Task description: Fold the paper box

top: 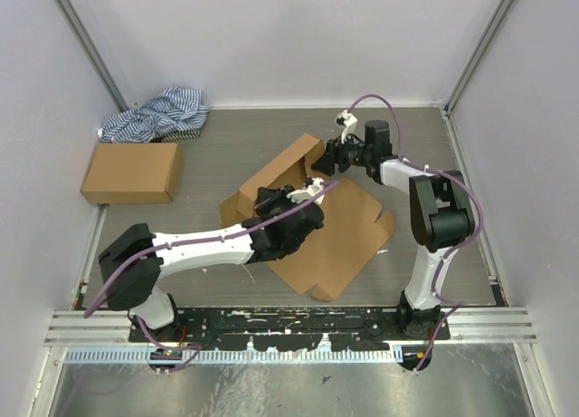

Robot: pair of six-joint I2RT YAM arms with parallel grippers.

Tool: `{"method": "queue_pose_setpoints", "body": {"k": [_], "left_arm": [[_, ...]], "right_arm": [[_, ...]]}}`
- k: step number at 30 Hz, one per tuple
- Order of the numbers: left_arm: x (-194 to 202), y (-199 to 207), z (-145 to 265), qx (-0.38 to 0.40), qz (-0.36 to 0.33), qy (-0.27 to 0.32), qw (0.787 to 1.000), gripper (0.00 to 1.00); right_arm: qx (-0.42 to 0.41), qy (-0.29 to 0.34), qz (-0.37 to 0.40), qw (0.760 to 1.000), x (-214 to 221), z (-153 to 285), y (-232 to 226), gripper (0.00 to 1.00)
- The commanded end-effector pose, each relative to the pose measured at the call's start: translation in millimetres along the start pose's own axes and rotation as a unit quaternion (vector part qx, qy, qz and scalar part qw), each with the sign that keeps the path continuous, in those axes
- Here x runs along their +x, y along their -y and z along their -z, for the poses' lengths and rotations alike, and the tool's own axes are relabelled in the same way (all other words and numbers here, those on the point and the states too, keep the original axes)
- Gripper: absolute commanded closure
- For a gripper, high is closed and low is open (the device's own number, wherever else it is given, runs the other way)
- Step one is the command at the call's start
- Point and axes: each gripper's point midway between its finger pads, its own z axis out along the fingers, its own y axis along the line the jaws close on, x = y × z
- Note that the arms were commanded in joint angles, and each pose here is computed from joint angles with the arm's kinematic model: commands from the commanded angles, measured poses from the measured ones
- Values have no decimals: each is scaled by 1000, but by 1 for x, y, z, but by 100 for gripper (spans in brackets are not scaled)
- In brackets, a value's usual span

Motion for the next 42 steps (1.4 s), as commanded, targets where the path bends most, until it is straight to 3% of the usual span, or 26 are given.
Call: {"method": "queue_pose_setpoints", "body": {"k": [1, 4, 9, 13, 19, 27, 29, 32, 35, 38, 42], "left_arm": [[-4, 9, -1, 19, 25, 10, 999, 100], [-5, 13, -2, 22, 24, 11, 999, 100], [-7, 14, -3, 19, 20, 9, 1000, 100], [-5, 16, -4, 15, 18, 4, 1000, 100], [-3, 9, -1, 10, 27, 2, 1000, 100], [-9, -11, 7, -1, 50, 7, 999, 99], [-11, -13, 12, 4, 63, 10, 998, 87], [-15, -13, 23, 21, 81, 22, 996, 51], [-24, -14, 42, 46, 109, 47, 992, 35], [-35, -14, 68, 74, 145, 76, 984, 31], [-37, -42, 93, 75, 242, 94, 963, 31]], "right_arm": [[-39, 27, 34, 998, -25, -7, -8, 35], [-37, 30, 28, 998, -24, -11, -5, 43], [57, 27, -7, 998, -17, -9, 15, 78], [158, 55, -30, 985, -14, 3, 19, 95], [258, 64, -44, 963, 10, 15, 19, 98], [322, 102, -41, 940, 17, 48, 15, 99], [325, 101, -39, 940, 17, 53, 12, 99], [331, 95, -43, 938, 20, 58, 10, 99], [346, 87, -62, 932, 24, 67, 9, 99], [349, 101, -78, 928, 26, 76, -1, 99], [354, 98, -81, 926, 36, 86, -13, 99]]}}
